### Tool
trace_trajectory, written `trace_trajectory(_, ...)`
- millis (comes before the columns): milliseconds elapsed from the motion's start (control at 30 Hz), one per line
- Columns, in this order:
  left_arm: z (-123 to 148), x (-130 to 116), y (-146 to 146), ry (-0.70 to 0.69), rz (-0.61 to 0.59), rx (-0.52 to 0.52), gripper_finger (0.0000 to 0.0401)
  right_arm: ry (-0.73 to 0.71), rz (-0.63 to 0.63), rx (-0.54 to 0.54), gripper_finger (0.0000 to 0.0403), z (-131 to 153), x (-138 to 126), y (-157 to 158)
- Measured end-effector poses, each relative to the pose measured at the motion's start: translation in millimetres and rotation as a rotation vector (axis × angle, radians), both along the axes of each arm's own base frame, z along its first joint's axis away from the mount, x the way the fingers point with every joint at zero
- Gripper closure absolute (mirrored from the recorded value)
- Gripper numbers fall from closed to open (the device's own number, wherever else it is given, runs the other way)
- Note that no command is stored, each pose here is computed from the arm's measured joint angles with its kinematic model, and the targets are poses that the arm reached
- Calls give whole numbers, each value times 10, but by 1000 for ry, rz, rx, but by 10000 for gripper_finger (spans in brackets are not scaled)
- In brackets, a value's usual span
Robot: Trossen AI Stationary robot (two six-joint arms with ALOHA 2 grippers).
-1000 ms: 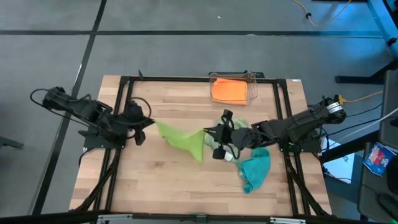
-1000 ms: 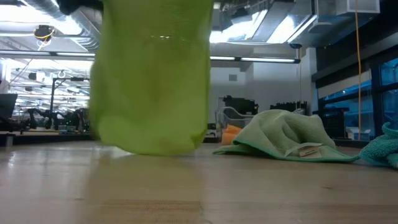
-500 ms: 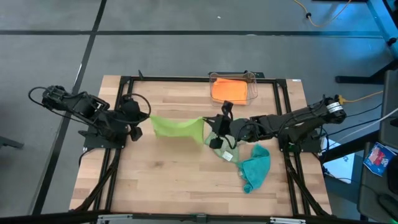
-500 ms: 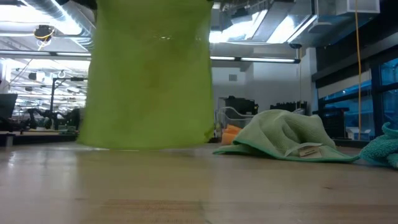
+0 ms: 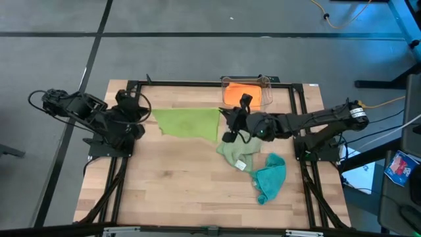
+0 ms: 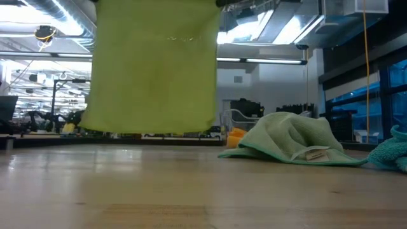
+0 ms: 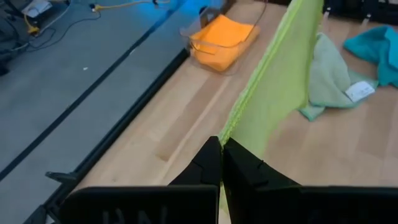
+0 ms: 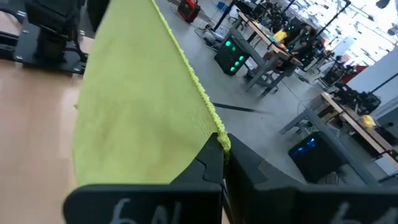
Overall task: Fold microfiber towels
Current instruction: Fold the light green microfiber towel
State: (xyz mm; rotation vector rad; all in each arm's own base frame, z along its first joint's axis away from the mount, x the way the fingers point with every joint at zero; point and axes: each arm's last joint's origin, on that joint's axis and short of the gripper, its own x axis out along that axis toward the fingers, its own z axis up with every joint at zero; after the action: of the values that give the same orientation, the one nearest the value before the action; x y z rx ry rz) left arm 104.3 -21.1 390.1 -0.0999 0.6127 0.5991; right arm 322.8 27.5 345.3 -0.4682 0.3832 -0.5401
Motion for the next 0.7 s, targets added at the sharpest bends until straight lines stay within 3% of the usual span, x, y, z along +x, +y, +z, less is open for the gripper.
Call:
trace_trajectory(167,-62,13,-5,29,1,13,401,5,-20,9,399,-6,17,-162)
trace_trajectory(333,-269,56,-23,94,17,28,401,3,60,69,399,-34,48,-219)
trace_trajectory(700,-643,177,-109,152,51,-148,401,135,131,237,399,-358,124,25)
